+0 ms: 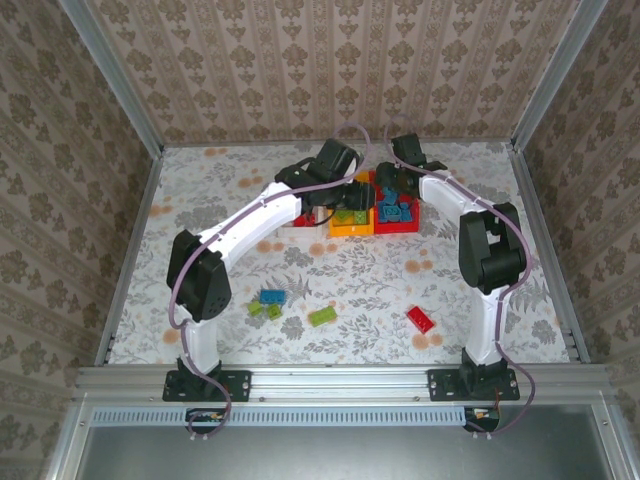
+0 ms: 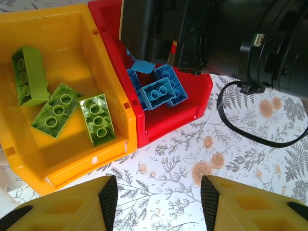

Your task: Sort the legos into containers by color

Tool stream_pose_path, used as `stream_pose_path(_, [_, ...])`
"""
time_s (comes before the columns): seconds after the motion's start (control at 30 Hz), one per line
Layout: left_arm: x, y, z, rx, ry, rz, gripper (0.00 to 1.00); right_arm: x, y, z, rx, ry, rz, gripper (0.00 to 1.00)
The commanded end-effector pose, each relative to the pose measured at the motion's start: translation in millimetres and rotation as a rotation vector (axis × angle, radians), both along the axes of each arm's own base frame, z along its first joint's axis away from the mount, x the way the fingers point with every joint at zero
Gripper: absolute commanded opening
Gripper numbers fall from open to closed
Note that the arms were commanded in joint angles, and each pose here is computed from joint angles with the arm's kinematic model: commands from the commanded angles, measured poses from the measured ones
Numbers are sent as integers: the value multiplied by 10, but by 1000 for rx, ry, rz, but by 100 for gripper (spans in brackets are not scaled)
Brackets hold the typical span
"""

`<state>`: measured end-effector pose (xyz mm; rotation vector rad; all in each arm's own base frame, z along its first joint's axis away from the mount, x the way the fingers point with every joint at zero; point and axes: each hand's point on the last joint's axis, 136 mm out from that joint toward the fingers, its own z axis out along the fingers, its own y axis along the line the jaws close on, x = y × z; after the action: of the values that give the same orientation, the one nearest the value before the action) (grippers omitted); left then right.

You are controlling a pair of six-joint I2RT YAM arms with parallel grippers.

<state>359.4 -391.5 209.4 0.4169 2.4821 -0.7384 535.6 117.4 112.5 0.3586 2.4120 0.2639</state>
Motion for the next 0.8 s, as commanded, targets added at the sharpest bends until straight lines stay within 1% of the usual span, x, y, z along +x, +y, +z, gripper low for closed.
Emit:
stream_pose_path(0.0, [-110, 75, 67, 10, -16, -42, 52, -40, 15, 218, 16, -20, 8, 67])
stream_pose_path(0.13, [-253, 45, -16, 24, -5, -117, 54, -176, -22, 507, 9, -72, 13, 67])
stream_pose_path(0.27, [-577, -100, -222, 76, 17, -271, 55, -484, -165, 804, -19, -119, -9, 65])
stream_pose_path(0.4, [-1000, -287, -492, 144, 34, -432, 56, -943, -372, 1006, -38, -135, -64, 63])
stream_pose_path(0.5, [-1289, -449, -640, 165, 41, -539, 57, -1329, -543, 1064, -59, -128, -108, 62])
stream_pose_path(0.67, [-1767, -776, -852, 187, 57, -715, 61, -2065, -860, 1275, -93, -139, -178, 64])
stream_pose_path(0.77, [-1977, -896, -962, 230, 9, -818, 63, -2405, -1017, 1415, -115, -161, -211, 67])
